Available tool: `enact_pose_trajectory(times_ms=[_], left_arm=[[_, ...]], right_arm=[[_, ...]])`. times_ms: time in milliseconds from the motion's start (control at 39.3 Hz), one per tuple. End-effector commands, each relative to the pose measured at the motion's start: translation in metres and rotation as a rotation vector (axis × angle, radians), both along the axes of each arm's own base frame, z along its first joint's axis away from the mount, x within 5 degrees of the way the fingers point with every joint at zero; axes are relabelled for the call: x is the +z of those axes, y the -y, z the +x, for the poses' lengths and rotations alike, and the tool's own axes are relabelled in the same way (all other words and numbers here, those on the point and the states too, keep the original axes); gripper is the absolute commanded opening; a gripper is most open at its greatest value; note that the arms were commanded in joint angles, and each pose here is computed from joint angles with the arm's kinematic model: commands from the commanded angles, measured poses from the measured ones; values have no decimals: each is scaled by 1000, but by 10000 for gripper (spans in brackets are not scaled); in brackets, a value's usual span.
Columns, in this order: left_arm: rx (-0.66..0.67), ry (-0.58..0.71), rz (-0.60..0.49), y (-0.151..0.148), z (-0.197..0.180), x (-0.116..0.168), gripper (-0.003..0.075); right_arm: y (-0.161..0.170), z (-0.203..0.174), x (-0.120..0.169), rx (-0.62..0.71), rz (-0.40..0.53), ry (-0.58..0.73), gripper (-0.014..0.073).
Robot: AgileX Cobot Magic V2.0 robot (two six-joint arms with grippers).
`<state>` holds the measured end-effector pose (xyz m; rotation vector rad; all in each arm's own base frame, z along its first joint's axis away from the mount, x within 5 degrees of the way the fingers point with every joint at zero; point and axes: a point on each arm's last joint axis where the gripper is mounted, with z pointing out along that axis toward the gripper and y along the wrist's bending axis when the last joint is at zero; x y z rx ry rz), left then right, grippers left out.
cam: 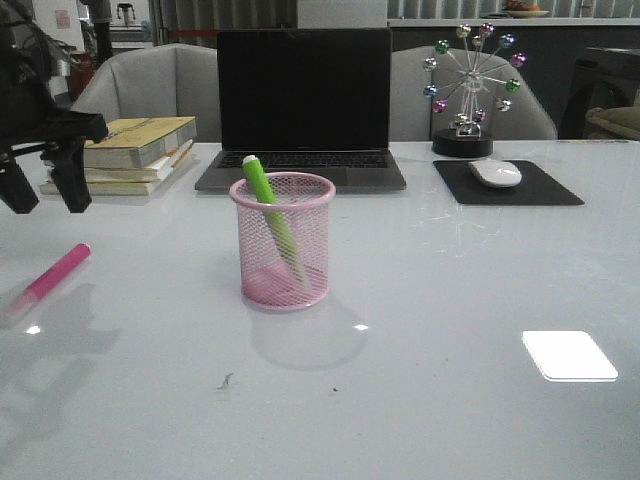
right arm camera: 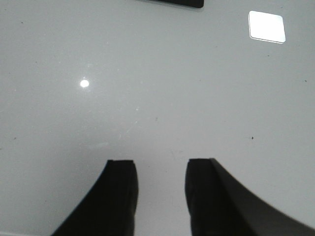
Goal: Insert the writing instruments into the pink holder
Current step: 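Raise the right gripper away and lower the left gripper toward the pink highlighter, then close the left gripper on the pink highlighter and lift it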
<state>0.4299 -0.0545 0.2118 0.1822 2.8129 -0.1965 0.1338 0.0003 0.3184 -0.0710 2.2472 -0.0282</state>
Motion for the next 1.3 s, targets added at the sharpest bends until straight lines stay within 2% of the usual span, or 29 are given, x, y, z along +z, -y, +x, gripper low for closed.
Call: enact_pose_trajectory(times_ms=[0,560,941,1272], left_arm=[[6,82,-31,3,0,30,435],[8,113,-33,6,4,28,435],[11,25,-39,7,10,-4,435],[12,-9,-35,8,12,-19,435]], right_arm=[[2,2,13,-5,-18,86,373],[2,2,13,-6,-26,79,373],[3,1,12,-6,-37,67,373],[3,1,11,-7,-42,63,373]])
